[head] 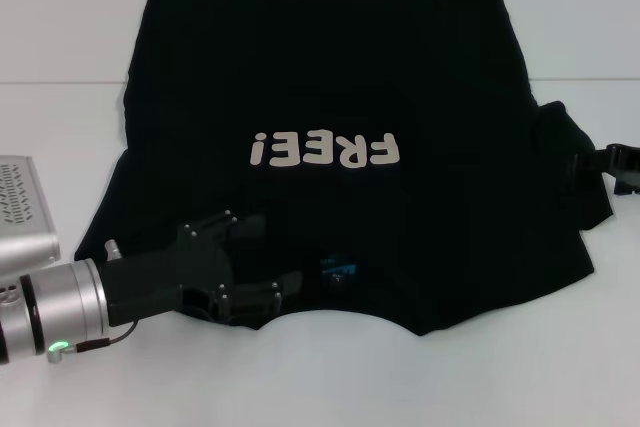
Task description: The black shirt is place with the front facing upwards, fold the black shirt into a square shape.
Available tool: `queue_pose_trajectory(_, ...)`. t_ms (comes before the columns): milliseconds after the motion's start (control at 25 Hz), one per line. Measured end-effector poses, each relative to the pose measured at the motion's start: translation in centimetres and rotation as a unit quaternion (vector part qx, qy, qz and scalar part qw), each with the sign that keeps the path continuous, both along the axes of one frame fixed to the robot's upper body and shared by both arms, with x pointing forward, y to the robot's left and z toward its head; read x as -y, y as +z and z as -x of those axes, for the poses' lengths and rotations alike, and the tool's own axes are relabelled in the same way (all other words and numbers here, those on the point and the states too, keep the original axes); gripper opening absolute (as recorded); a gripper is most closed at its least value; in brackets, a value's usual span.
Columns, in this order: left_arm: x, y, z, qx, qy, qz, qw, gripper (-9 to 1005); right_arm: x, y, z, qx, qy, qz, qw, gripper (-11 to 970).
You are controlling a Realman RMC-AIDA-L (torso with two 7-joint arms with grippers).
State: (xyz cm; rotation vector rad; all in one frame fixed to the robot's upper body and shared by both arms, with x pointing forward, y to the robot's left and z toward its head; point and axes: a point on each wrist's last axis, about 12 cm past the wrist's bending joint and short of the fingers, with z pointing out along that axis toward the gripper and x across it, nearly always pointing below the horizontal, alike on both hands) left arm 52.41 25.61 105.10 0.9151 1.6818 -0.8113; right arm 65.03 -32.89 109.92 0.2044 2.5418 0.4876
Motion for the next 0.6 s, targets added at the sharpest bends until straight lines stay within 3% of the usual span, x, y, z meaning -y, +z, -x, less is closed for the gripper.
queue_pose_trajectory(360, -0.03, -0.04, 0.0, 0.0, 0.001, -0.001, 1.0, 907, 0.19, -0.14, 0.06, 0.002, -0.007, -0.001, 1.0, 844)
queue_pose_trajectory(600, -0.03, -0.09, 0.08, -0.002, 0.003, 0.001, 1.0, 907, 0.2, -0.21, 0.07, 0.003, -0.007, 0.001, 1.0, 587)
